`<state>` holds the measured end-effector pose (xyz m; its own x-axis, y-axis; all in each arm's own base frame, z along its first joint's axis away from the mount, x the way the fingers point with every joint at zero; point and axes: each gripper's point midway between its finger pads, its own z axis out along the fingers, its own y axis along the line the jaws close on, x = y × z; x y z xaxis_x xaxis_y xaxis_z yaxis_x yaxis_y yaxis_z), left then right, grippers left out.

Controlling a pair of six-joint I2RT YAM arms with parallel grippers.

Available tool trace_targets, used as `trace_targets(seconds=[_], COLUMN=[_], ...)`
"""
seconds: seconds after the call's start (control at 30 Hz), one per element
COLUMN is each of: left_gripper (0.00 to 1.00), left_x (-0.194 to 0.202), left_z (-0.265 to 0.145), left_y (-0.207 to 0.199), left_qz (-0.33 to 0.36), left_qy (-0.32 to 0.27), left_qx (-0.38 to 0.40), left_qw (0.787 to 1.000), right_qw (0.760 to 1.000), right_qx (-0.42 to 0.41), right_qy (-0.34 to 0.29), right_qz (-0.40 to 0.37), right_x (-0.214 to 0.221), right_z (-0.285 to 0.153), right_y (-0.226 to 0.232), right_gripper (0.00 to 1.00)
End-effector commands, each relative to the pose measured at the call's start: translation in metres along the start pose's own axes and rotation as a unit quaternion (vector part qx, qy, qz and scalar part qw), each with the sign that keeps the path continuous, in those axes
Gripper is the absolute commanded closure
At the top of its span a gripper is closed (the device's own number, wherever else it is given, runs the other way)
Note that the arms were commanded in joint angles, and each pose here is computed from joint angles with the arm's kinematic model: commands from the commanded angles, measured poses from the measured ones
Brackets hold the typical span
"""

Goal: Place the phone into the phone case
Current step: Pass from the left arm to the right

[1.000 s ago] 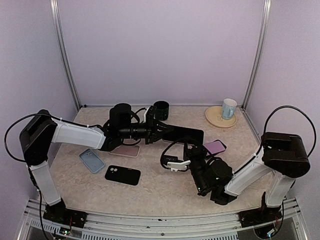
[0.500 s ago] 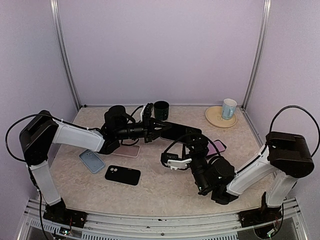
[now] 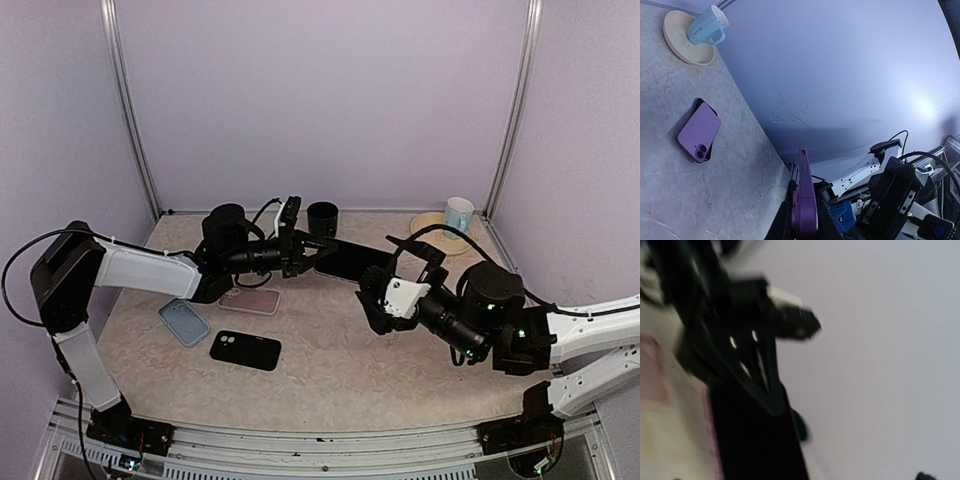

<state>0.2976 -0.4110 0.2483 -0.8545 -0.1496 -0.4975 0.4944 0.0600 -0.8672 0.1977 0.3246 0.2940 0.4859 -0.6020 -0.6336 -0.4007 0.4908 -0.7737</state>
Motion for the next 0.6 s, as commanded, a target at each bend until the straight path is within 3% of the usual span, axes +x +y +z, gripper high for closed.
trace_targets(seconds=[0.0,0.17,0.33,0.57], left_gripper=[1.0,1.0,1.0,1.0], left_x=[-0.009,-0.005,0.0,0.001], left_z=[-0.009,-0.015,-0.023,-0.038], left_y=[-0.031,-0.044,-0.056,-0.065], left_qz=[0.066,0.088,0.108,0.156], left_qy=[-0.003,0.005,0.011,-0.012], left_qx=[0.025,0.037,0.046,0.045], left_qw=[0.997,0.995,0.993,0.987], right_qw=[0.988,0.975,0.964,0.888], right_qx=[-0.109,-0.119,-0.141,-0.217], right_qy=[-0.044,-0.07,-0.042,-0.084], right_qz=[0.103,0.174,0.221,0.396], right_x=[-0.015,-0.021,-0.008,-0.015], right_z=[-0.018,-0.032,-0.025,-0.016], right_y=[0.016,-0.006,-0.003,-0.022], right_gripper=[0.0,0.0,0.0,0.01])
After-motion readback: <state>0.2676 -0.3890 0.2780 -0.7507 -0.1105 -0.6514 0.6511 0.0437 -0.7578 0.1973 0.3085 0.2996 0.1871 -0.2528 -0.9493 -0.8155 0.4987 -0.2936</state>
